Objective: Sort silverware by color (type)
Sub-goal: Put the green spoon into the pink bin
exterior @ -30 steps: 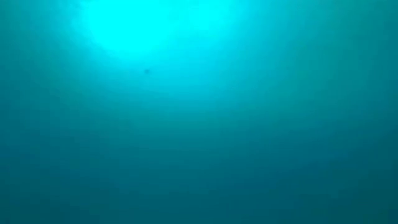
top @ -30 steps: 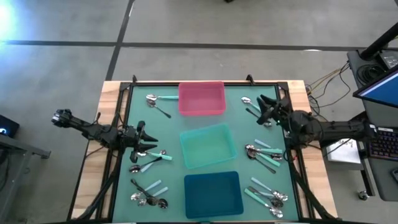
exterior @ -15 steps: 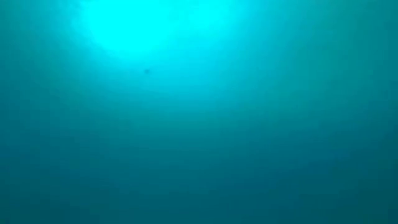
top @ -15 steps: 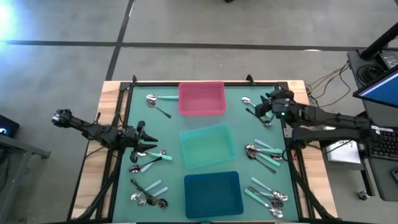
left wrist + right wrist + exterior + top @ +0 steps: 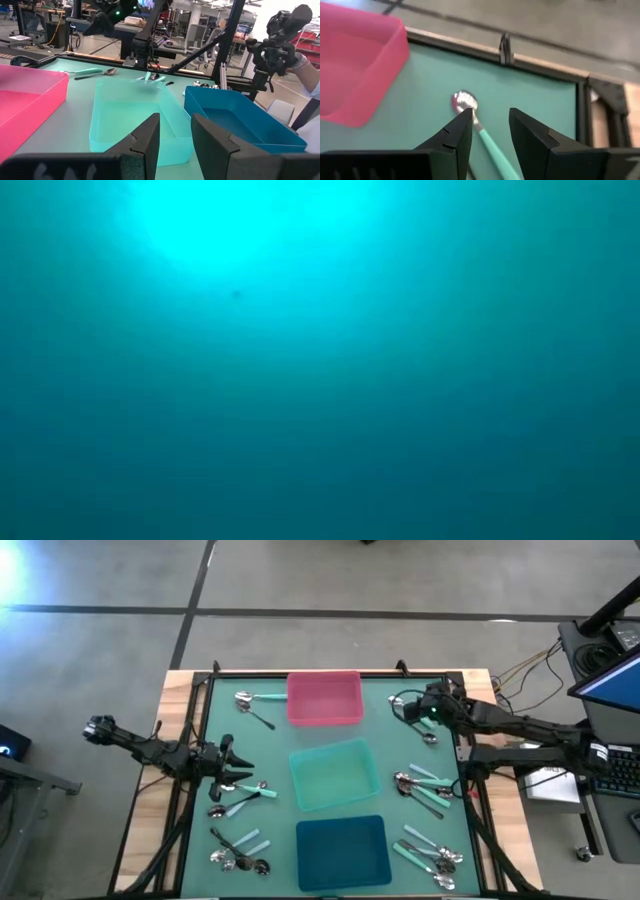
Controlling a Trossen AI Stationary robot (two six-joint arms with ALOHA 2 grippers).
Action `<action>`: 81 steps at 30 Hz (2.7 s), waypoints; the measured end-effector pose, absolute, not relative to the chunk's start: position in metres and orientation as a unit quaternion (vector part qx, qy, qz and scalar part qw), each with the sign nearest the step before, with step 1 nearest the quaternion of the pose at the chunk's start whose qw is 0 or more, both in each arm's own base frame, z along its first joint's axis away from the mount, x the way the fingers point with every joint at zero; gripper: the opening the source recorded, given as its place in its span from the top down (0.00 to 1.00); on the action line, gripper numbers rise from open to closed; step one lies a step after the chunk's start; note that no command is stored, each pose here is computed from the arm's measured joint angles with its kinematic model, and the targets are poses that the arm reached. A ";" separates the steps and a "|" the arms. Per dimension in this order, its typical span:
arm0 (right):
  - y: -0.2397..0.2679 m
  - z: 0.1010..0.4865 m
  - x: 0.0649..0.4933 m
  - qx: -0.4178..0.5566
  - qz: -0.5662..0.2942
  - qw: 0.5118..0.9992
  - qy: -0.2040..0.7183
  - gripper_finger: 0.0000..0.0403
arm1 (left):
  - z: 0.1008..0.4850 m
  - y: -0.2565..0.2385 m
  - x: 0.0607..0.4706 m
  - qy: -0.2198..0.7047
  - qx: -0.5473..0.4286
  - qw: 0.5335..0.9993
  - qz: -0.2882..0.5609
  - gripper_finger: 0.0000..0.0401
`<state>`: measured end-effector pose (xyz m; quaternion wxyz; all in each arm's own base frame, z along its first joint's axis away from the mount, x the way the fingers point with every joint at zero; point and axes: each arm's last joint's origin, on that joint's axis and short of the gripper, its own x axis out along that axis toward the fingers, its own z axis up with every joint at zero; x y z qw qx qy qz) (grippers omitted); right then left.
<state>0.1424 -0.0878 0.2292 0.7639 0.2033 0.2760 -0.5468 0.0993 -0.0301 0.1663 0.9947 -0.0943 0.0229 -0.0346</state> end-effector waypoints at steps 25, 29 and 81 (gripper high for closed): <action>-0.122 0.178 0.157 0.248 -0.569 0.673 0.402 0.70 | 0.166 -0.030 0.099 0.023 -0.094 0.995 -0.035 0.76; -0.123 0.173 0.158 0.238 -0.564 0.670 0.420 0.70 | 0.166 -0.030 0.099 0.023 -0.095 0.995 -0.035 0.76; -0.165 0.135 0.178 0.244 -0.494 0.660 0.511 0.62 | 0.166 -0.030 0.099 0.023 -0.094 0.995 -0.035 0.76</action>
